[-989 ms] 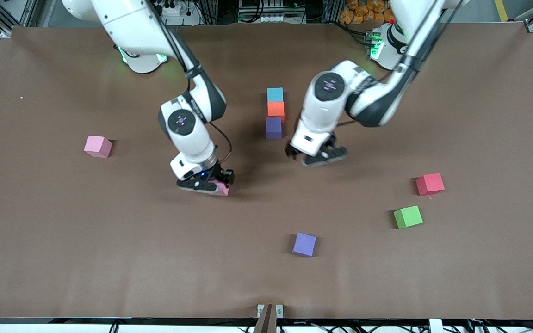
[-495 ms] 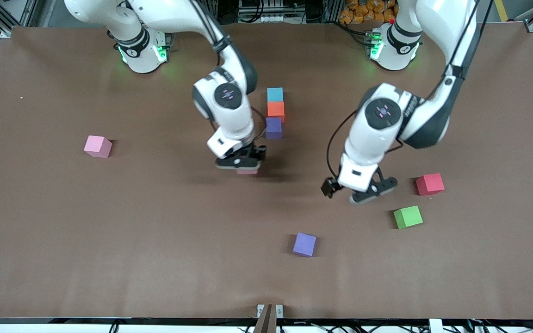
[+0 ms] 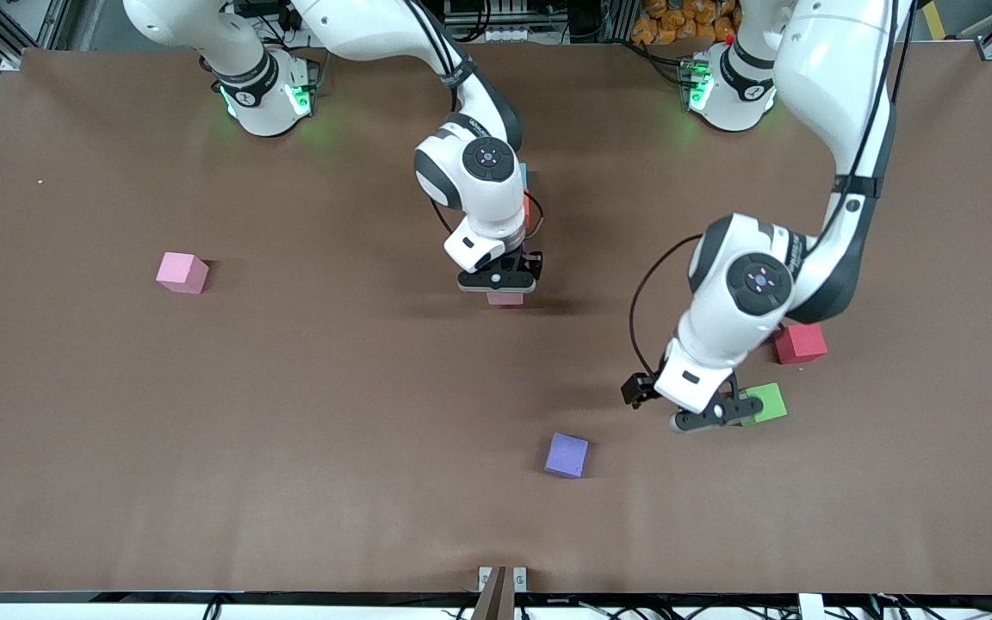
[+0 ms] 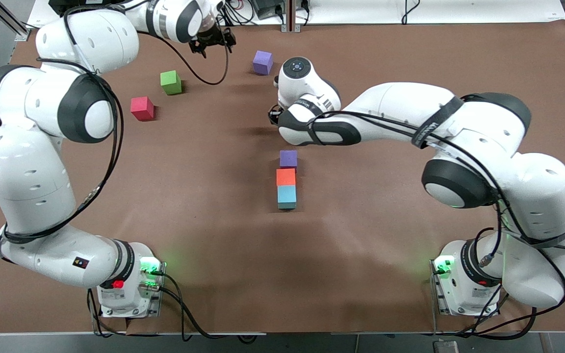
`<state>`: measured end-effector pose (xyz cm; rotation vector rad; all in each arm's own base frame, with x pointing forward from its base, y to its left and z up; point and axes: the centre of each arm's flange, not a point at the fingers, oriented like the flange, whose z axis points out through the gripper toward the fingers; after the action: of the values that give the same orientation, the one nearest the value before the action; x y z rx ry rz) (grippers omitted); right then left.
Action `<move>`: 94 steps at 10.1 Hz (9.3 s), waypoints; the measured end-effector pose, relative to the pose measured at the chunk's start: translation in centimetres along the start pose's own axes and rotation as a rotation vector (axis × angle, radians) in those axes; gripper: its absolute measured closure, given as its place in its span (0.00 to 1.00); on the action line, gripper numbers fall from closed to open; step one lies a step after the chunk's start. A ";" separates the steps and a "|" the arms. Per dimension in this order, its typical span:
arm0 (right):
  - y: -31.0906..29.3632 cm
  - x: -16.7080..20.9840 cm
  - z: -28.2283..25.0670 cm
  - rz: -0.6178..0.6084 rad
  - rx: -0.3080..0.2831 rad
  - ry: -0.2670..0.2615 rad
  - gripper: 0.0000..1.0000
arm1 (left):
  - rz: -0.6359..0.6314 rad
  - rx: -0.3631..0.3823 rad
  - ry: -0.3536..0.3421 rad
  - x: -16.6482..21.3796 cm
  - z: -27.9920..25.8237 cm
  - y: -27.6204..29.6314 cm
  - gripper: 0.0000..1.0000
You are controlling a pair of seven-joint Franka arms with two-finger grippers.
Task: Arrange blocks into number 1
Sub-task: 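Carry the pink cube with the right gripper while the left gripper reaches purple, then place the pink cube against purple with the right gripper while the left gripper grasps purple, then lift the purple cube with the left gripper while the right gripper withdraws, then lower the purple cube against the pink cube with the left gripper and release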
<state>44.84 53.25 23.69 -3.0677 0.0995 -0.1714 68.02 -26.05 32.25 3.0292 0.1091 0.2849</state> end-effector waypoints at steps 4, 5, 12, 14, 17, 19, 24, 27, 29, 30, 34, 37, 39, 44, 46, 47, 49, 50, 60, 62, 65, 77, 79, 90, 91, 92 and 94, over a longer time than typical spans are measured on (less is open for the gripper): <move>-0.3 -2.0 1.0 -0.013 -0.021 -0.019 0.33 | 0.269 -0.065 0.122 0.6 5.0 2.9 0.00; -0.3 -2.6 1.4 -0.019 -0.029 -0.026 0.33 | 0.302 -0.065 0.130 0.6 5.6 3.6 0.00; -0.8 -5.2 2.4 -0.031 -0.049 -0.042 0.25 | 0.391 -0.128 0.187 1.8 9.2 6.5 0.00; -1.0 -4.7 1.2 -0.025 -0.032 -0.032 0.01 | 0.381 -0.157 0.199 1.8 9.0 7.7 0.00; 1.3 -1.6 -5.9 0.037 0.035 -0.006 0.00 | 0.387 -0.167 0.210 1.9 9.8 8.7 0.00; 6.3 1.0 -10.1 0.111 0.064 -0.010 0.00 | 0.391 -0.170 0.211 1.7 11.0 9.2 0.00; 22.8 10.8 -14.4 0.271 0.026 0.017 0.00 | 0.436 -0.159 0.209 0.0 12.7 11.6 0.00; 32.0 15.3 -14.2 0.214 -0.028 0.041 0.00 | 0.445 -0.144 0.208 -0.8 14.9 11.5 0.00; 38.2 17.7 -14.8 0.159 -0.043 0.053 0.00 | 0.442 -0.148 0.207 -1.2 15.7 11.6 0.00; 40.3 18.6 -15.7 0.153 -0.044 0.063 0.00 | 0.425 -0.161 0.208 -1.2 15.5 11.8 0.00; 42.3 19.6 -23.0 0.162 -0.049 0.024 0.00 | 0.391 -0.181 0.219 -0.6 14.6 11.9 0.40; 43.2 19.9 -26.3 0.147 -0.084 -0.004 0.00 | 0.385 -0.157 0.069 -0.1 10.2 12.0 0.40; 43.3 20.1 -28.2 0.140 -0.091 -0.025 0.00 | 0.317 -0.113 -0.019 -0.3 7.0 12.0 0.40; 43.3 20.0 -34.6 0.131 -0.105 -0.052 0.00 | 0.153 -0.046 -0.112 -3.9 5.1 14.8 0.41; 43.6 20.1 -36.1 0.111 -0.104 -0.048 0.00 | 0.094 -0.020 -0.121 -6.1 4.7 17.3 0.41; 44.0 20.2 -36.4 0.098 -0.103 -0.047 0.00 | 0.067 -0.011 -0.130 -7.2 5.0 18.2 0.41; 45.1 20.5 -37.1 0.052 -0.102 -0.043 0.00 | -0.005 0.000 -0.145 -9.0 5.4 19.8 0.41; 45.6 20.6 -37.8 0.029 -0.102 -0.040 0.00 | -0.034 -0.001 -0.156 -9.8 5.4 20.6 0.41; 48.7 20.1 -41.0 0.009 -0.094 -0.024 0.00 | 0.008 0.089 -0.267 -20.4 10.7 24.1 0.41; 49.5 19.7 -41.6 0.019 -0.095 -0.030 0.00 | 0.063 0.104 -0.253 -21.7 10.5 24.9 0.41; 50.0 19.7 -41.7 0.001 -0.091 -0.030 0.00 | 0.152 0.134 -0.232 -23.9 10.1 25.7 0.41; 50.6 19.7 -43.9 -0.008 -0.090 -0.008 0.00 | 0.213 0.098 -0.129 -23.6 10.2 24.9 0.41; 50.5 19.7 -43.9 -0.009 -0.082 -0.009 0.00 | 0.209 0.094 -0.134 -23.9 10.2 25.1 0.41; 50.4 19.6 -43.8 -0.036 -0.070 -0.016 0.00 | 0.209 0.088 -0.134 -25.5 10.0 25.2 0.41; 50.4 19.6 -43.8 -0.036 -0.070 -0.017 0.00 | 0.209 0.086 -0.133 -25.5 10.0 25.1 0.41; 50.4 19.6 -43.8 -0.034 -0.070 -0.017 0.00 | 0.211 0.085 -0.132 -25.6 10.0 25.1 0.41; 51.2 19.6 -43.8 -0.005 -0.071 -0.018 0.00 | 0.213 0.084 -0.129 -25.7 10.0 25.0 0.41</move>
<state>56.23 -1.82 65.67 -3.1403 0.0993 -0.1439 46.33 -53.84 20.36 3.1343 -0.2177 0.1015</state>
